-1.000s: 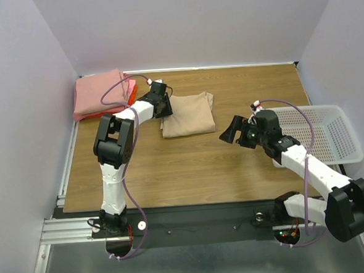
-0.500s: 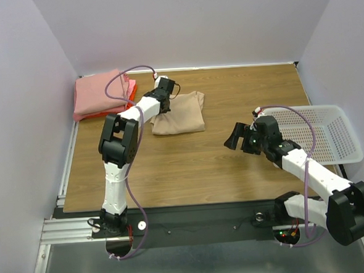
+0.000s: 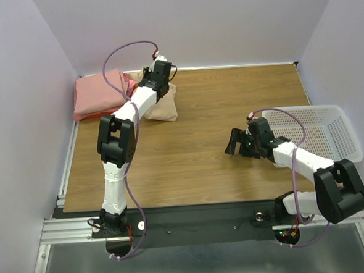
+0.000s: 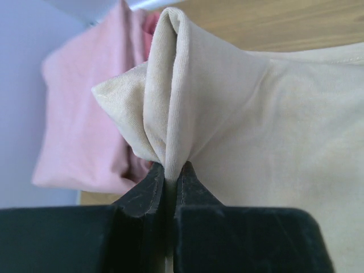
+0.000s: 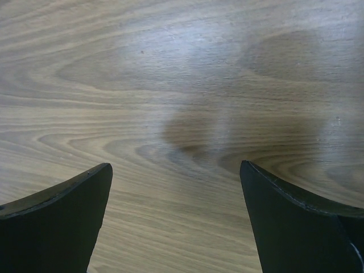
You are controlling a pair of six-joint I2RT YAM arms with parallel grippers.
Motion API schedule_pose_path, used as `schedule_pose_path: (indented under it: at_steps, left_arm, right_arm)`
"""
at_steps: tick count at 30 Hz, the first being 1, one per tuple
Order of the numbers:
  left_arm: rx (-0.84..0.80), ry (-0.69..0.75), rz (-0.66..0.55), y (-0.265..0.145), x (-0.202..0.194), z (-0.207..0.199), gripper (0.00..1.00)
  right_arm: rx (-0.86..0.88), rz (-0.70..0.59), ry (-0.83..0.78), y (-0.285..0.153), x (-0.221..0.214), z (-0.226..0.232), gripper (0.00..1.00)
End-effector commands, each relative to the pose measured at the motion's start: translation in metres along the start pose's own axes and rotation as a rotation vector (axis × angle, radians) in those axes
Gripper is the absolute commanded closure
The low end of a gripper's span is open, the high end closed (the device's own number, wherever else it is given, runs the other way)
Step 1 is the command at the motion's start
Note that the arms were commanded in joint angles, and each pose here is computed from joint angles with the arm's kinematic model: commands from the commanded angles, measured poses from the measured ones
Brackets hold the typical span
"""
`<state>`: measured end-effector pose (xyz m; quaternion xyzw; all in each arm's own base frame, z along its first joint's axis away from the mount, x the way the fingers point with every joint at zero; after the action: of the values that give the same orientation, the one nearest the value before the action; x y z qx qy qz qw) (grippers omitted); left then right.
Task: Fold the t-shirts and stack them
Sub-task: Neatly place the folded tshirt to the corner
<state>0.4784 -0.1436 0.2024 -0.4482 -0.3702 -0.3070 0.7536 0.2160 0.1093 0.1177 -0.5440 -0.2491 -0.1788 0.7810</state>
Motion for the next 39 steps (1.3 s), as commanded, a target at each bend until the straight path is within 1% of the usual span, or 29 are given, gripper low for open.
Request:
schedule_pose_path:
  at_steps: [1, 4, 5, 9, 12, 15, 18, 21, 24, 28, 33, 36, 37, 39]
  left_arm:
    - [0.142, -0.005, -0.175, -0.021, 0.068, 0.047, 1.0]
    - [0.175, 0.004, -0.212, -0.022, 0.081, 0.056, 1.0]
    - [0.188, 0.044, -0.216, -0.022, 0.085, 0.059, 1.0]
    - [0.229, 0.077, -0.25, -0.023, 0.1, 0.075, 1.0]
    - [0.201, 0.044, -0.293, -0.025, 0.119, 0.09, 1.0]
    - [0.206, 0.028, -0.322, -0.029, 0.134, 0.103, 1.0]
    - [0.203, 0.028, -0.339, -0.034, 0.142, 0.109, 1.0]
    - [0.16, 0.027, -0.356, -0.04, 0.15, 0.115, 1.0]
    - [0.136, -0.013, -0.389, -0.051, 0.162, 0.129, 1.0]
    - [0.14, -0.028, -0.409, -0.06, 0.172, 0.144, 1.0]
    - [0.149, -0.023, -0.401, -0.063, 0.175, 0.159, 1.0]
    - [0.131, -0.035, -0.393, -0.068, 0.178, 0.174, 1.0]
    - [0.095, -0.021, -0.381, -0.067, 0.175, 0.173, 1.0]
    - [0.085, -0.025, -0.383, -0.067, 0.173, 0.182, 1.0]
  right_arm:
    - [-0.016, -0.01, -0.027, 0.004, 0.004, -0.001, 0.0]
    - [-0.019, -0.015, -0.026, 0.004, 0.004, -0.002, 0.0]
    - [-0.021, -0.015, -0.027, 0.004, 0.004, -0.002, 0.0]
    - [-0.02, -0.008, -0.034, 0.006, 0.004, -0.002, 0.0]
    - [-0.013, 0.004, -0.034, 0.008, 0.003, -0.002, 0.0]
    - [-0.02, 0.015, -0.032, 0.01, 0.002, -0.003, 0.0]
    - [-0.023, 0.018, -0.032, 0.011, 0.002, -0.003, 0.0]
    - [-0.025, 0.02, -0.033, 0.012, 0.002, -0.003, 0.0]
    - [-0.028, 0.016, -0.034, 0.011, 0.002, -0.004, 0.0]
    - [-0.027, 0.013, -0.034, 0.01, 0.003, -0.004, 0.0]
    - [-0.031, 0.012, -0.034, 0.01, 0.003, -0.004, 0.0]
    - [-0.032, 0.014, -0.032, 0.011, 0.003, -0.004, 0.0]
    - [-0.032, 0.018, -0.032, 0.012, 0.003, -0.004, 0.0]
    - [-0.03, 0.025, -0.029, 0.013, 0.002, -0.004, 0.0]
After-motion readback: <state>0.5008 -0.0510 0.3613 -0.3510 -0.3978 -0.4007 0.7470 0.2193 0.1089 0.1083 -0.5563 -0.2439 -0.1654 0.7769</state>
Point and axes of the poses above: each gripper's point midway between its finger pads, its own y axis out along the fingers, its own z axis along the line the jaws close on, x = y × z, the point moved 9 cm from there along -y, back along the fingers, and after that the axes turned 15 degrees about -y, right-handed, at the moved point
